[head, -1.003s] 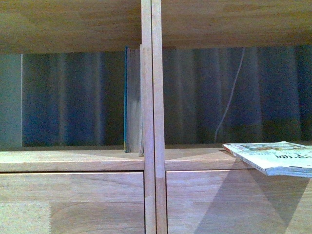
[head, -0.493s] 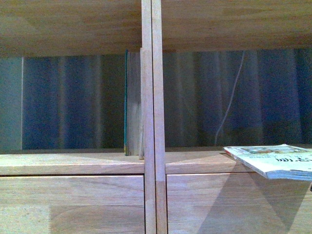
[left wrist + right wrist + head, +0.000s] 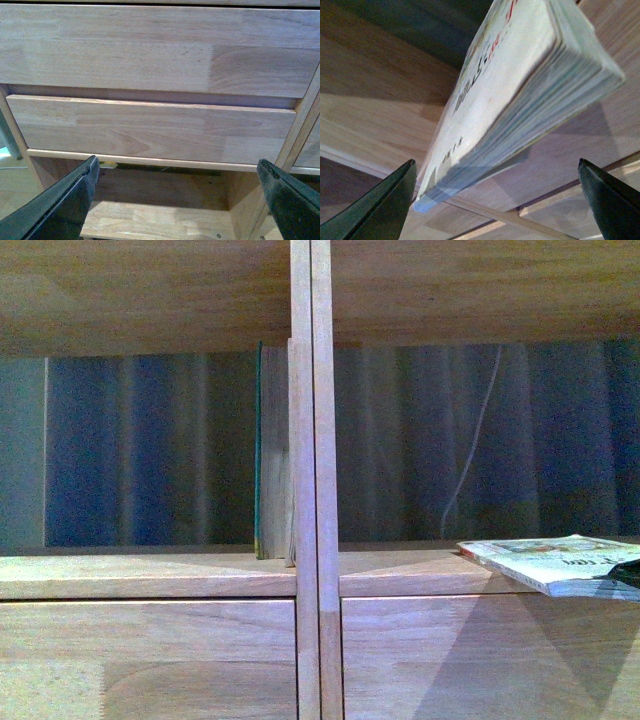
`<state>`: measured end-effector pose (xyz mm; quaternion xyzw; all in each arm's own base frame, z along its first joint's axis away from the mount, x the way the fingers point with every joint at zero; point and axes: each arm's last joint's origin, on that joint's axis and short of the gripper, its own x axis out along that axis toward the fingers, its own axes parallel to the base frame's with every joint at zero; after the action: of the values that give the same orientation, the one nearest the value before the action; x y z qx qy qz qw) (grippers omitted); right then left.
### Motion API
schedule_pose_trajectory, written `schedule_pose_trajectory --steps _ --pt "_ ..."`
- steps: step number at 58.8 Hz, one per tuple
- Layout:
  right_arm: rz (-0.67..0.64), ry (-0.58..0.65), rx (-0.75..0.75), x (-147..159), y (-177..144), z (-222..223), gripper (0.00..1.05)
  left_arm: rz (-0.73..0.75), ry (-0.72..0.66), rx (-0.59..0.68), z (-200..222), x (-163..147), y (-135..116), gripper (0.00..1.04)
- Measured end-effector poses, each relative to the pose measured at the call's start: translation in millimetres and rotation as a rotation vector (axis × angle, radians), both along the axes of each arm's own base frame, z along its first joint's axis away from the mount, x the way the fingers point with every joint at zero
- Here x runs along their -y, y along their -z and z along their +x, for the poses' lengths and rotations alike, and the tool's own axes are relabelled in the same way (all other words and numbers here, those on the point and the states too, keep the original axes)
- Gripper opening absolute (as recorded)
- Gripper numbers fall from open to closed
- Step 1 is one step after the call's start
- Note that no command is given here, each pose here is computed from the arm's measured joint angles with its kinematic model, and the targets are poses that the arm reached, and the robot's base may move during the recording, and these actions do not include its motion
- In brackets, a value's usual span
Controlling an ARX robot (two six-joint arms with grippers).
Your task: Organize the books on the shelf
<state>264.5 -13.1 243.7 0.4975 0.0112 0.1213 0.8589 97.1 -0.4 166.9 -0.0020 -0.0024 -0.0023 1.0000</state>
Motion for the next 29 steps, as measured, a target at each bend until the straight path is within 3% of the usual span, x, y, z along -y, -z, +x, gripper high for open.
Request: schedule_pose_trajectory --steps 17,29 --pt "0.037 -0.054 0.06 -6 -20 -10 0.98 0.0 0.0 0.0 0 0 0 0.97" --pt "0.065 -0.046 0.053 -10 -33 8 0.98 0.0 0.0 0.0 0 0 0 0.97"
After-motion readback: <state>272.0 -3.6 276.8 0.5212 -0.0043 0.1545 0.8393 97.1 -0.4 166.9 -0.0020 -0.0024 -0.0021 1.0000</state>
